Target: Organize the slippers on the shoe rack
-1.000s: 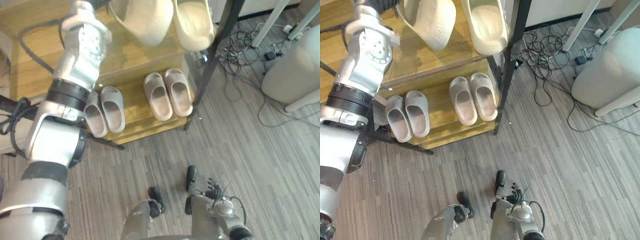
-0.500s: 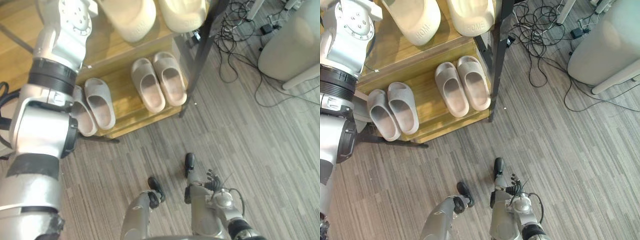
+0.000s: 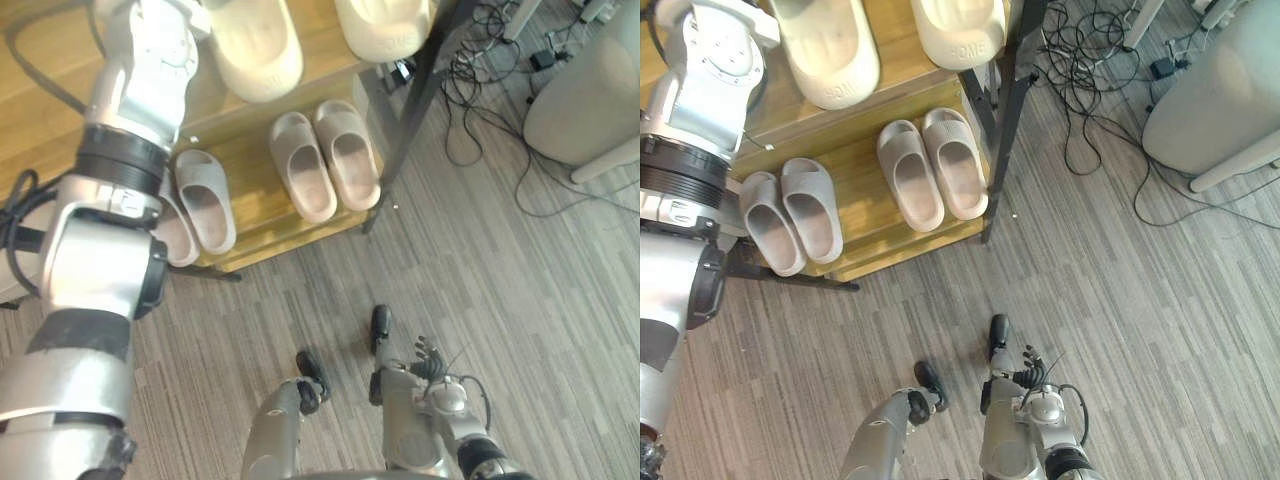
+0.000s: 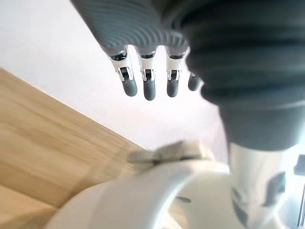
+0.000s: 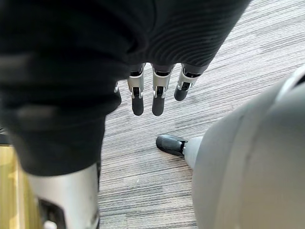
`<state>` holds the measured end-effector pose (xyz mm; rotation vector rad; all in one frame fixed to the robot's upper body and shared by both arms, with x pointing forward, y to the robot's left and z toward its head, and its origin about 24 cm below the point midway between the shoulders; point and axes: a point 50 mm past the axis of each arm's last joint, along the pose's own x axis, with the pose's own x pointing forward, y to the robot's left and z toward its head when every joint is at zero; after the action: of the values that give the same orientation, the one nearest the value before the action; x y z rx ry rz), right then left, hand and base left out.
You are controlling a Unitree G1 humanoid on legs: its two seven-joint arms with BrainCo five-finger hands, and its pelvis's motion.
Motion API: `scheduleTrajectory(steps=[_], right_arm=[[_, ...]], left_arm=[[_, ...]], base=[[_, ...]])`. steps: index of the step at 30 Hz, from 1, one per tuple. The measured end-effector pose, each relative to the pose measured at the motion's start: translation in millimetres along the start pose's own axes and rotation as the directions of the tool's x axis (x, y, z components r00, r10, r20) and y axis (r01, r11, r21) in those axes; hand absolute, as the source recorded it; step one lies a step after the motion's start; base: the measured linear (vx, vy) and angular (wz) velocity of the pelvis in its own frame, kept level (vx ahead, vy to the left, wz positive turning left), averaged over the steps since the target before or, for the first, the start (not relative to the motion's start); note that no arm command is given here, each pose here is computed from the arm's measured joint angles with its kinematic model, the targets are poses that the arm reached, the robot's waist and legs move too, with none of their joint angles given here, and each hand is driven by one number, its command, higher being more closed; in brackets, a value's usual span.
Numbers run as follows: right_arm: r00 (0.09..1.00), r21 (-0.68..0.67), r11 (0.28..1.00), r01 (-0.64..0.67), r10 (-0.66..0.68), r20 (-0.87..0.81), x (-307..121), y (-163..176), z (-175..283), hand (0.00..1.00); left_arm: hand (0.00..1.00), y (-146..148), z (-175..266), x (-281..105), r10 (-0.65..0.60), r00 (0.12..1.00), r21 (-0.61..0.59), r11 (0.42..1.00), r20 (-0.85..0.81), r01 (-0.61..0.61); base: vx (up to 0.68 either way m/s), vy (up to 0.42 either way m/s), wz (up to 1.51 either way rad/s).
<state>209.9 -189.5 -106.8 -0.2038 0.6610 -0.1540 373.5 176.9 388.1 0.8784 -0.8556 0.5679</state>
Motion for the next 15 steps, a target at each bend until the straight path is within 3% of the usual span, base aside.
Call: scheduleTrajectory(steps=[15], right_arm=[[0.997,-0.027,1.0,0.009,-0.011,-0.07,-3,-10,-16,0.0]], left_arm=[[0.0,-28,14,-41,-0.026,1.0,-0.332,0.943,-0.001,0.024]], base=[[-0.01,0.039,0.12]])
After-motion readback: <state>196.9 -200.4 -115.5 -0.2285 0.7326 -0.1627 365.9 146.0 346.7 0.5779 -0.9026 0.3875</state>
